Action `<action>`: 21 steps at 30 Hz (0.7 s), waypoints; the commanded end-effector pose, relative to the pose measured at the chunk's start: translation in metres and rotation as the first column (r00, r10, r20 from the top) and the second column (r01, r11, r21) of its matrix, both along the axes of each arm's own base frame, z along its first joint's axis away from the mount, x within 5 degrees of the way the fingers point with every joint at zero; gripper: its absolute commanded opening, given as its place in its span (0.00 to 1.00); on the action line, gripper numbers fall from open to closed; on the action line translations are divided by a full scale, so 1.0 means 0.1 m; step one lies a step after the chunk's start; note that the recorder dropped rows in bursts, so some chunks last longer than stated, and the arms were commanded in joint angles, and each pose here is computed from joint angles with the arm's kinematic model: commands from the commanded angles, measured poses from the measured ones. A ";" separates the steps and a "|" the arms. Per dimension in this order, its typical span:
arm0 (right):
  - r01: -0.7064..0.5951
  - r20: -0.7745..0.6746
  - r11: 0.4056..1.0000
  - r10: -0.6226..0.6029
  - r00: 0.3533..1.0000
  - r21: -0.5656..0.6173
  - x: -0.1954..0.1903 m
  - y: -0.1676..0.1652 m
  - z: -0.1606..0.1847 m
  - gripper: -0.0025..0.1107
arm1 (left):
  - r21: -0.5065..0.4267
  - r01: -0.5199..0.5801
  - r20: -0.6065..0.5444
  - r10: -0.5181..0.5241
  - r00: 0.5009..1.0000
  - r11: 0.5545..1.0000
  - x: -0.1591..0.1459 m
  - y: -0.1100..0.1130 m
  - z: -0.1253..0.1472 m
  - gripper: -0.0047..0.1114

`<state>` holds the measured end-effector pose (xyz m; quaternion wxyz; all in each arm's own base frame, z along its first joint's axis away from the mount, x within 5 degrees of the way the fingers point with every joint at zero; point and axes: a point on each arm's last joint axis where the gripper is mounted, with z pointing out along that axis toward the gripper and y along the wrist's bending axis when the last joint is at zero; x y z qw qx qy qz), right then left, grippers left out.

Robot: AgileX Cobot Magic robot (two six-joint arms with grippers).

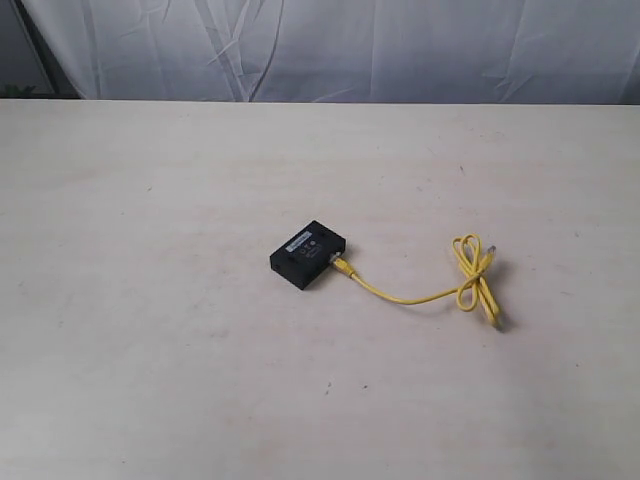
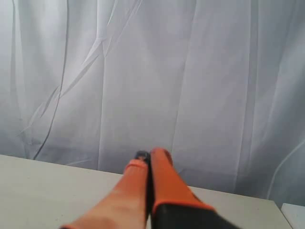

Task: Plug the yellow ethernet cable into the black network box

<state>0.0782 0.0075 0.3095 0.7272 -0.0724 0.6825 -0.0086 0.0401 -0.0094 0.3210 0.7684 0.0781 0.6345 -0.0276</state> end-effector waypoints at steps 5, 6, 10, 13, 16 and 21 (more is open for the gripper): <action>0.005 0.002 1.000 -0.005 1.000 0.004 -0.01 0.00 -0.01 0.02 | 0.019 -0.003 0.003 0.003 1.000 1.000 0.00 0.00 -0.02 0.04; 0.005 0.002 1.000 -0.005 1.000 0.004 -0.01 0.00 -0.01 0.02 | 0.028 -0.007 0.003 0.007 1.000 1.000 0.00 0.00 -0.02 0.04; 0.005 0.002 1.000 -0.005 1.000 0.004 -0.01 0.00 -0.01 0.02 | -0.061 -0.005 -0.104 -0.001 0.995 0.998 0.01 0.01 -0.10 0.04; 0.005 0.002 1.000 -0.005 1.000 0.004 -0.01 0.00 -0.01 0.02 | -0.046 -0.032 -0.153 0.025 0.988 0.998 0.02 0.03 -0.15 0.04; 0.005 0.002 1.000 -0.005 1.000 0.004 -0.01 0.00 -0.01 0.02 | -0.048 -0.053 -0.136 0.046 0.990 0.997 0.00 0.04 -0.19 0.04; 0.005 0.002 1.000 -0.005 1.000 0.004 -0.01 0.00 -0.01 0.02 | -0.135 -0.111 -0.144 0.091 0.985 0.985 0.05 0.07 -0.55 0.04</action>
